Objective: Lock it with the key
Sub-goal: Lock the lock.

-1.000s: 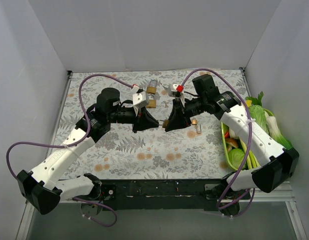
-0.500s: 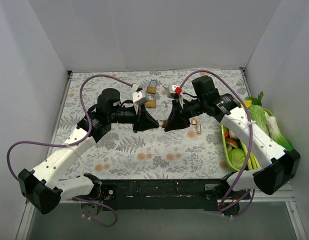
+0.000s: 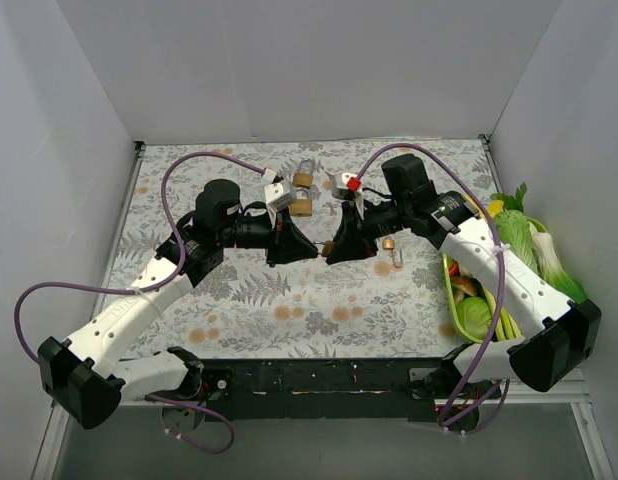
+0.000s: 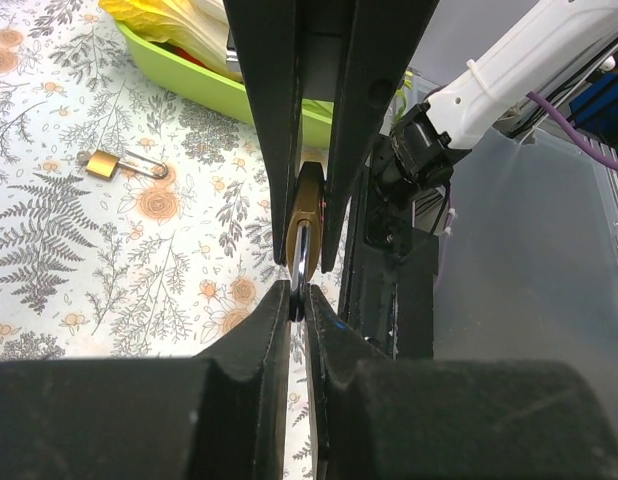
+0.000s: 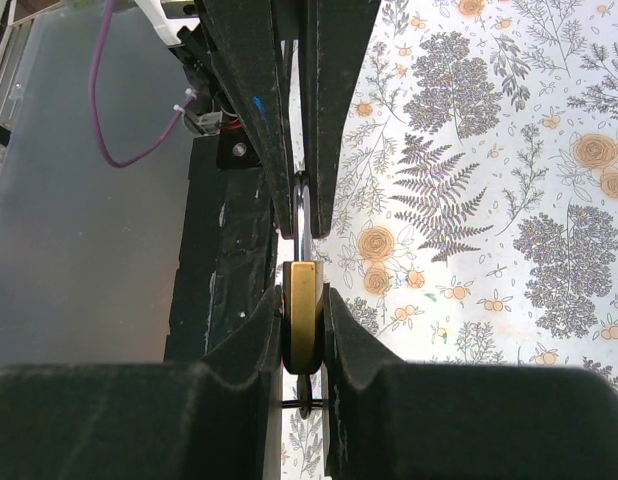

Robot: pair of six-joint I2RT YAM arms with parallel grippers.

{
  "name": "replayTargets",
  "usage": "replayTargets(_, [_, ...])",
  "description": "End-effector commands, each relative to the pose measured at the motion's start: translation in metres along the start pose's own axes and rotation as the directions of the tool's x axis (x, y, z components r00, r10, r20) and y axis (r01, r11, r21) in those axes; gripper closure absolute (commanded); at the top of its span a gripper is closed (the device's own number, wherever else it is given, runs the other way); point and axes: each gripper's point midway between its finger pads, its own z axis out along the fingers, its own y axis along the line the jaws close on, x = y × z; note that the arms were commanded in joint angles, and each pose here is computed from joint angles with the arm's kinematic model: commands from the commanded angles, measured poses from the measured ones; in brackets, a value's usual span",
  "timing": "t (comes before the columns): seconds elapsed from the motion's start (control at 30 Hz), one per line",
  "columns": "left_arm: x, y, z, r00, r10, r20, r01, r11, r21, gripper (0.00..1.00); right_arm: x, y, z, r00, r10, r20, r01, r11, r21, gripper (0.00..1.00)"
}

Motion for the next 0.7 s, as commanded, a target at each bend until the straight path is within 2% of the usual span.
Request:
replayTargets(0.0, [-0.004, -0.024, 0.012, 0.999, 0.038, 0.032, -0.042, 0.991, 0.131, 1.0, -0.051, 0.017, 0.018, 0.961, -0.233, 0.151, 0.246, 0.966, -0.076, 0.99])
replayTargets(0.5, [0.007, -0.03, 0.022, 0.997, 0.067, 0.035, -0.072, 0.982, 0.173, 1.0, -0.055, 0.045, 0.04, 0.949, -0.257, 0.183, 0.291, 0.937, -0.192, 0.99])
replayTargets(0.67, [0.005, -0.027, 0.021, 0.996, 0.075, 0.037, -0.08, 0.987, 0.142, 1.0, -0.054, 0.045, 0.045, 0.954, -0.244, 0.176, 0.277, 0.94, -0.198, 0.99])
